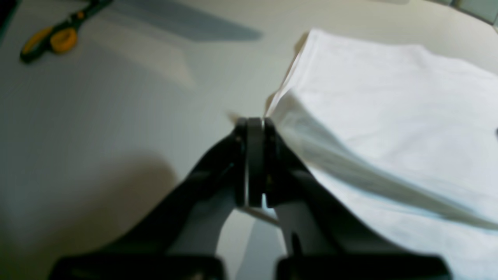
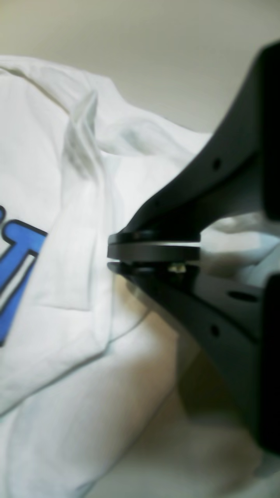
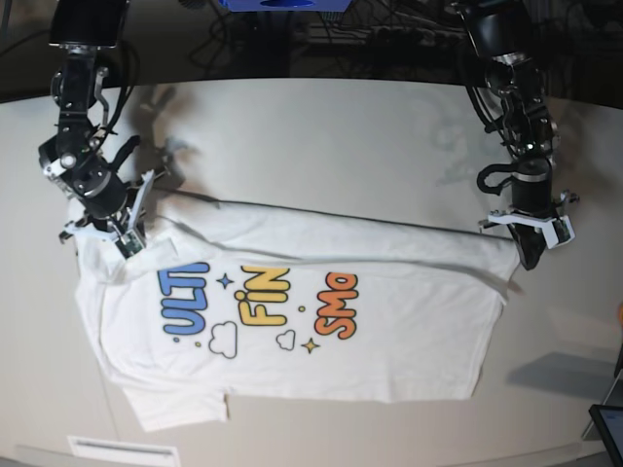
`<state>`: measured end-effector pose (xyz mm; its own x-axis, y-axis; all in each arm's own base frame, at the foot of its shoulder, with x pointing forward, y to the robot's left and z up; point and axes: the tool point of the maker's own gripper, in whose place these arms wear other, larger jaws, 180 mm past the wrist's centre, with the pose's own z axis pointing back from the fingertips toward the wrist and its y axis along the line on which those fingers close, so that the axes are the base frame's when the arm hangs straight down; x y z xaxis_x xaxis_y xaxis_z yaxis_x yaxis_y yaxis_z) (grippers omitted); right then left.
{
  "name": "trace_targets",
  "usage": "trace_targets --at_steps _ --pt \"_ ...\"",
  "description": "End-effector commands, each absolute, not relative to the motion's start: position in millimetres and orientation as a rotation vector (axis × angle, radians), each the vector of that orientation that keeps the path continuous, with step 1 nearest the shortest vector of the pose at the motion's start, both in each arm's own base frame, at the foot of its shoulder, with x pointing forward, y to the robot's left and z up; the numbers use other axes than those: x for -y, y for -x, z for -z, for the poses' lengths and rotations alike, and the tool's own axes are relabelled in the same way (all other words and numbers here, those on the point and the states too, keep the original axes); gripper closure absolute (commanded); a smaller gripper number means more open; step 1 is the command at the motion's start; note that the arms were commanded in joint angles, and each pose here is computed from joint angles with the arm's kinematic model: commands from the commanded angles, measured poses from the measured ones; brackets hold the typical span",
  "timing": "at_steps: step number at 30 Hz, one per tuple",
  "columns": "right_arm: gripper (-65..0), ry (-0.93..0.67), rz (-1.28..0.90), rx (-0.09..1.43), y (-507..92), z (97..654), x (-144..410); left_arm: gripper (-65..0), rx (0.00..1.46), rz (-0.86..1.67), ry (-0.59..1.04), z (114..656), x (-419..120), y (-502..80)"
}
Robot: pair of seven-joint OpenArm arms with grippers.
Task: Fold the T-shirt properly
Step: 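Drag the shirt toward the robot with both grippers, smoothing it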
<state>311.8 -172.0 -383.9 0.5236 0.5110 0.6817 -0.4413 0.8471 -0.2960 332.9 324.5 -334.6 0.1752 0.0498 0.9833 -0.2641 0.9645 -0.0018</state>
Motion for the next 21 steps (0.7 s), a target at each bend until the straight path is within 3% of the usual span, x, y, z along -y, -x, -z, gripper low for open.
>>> trace_targets --at_steps 1,21 --pt "-0.4 0.107 -0.566 0.893 -319.4 371.3 171.5 0.0 1.427 -0.208 -0.188 320.4 -324.6 -335.3" --pt "-0.1 0.099 -0.549 0.889 -327.4 375.7 159.3 0.0 1.373 -0.210 -0.151 339.7 -331.8 -384.1"
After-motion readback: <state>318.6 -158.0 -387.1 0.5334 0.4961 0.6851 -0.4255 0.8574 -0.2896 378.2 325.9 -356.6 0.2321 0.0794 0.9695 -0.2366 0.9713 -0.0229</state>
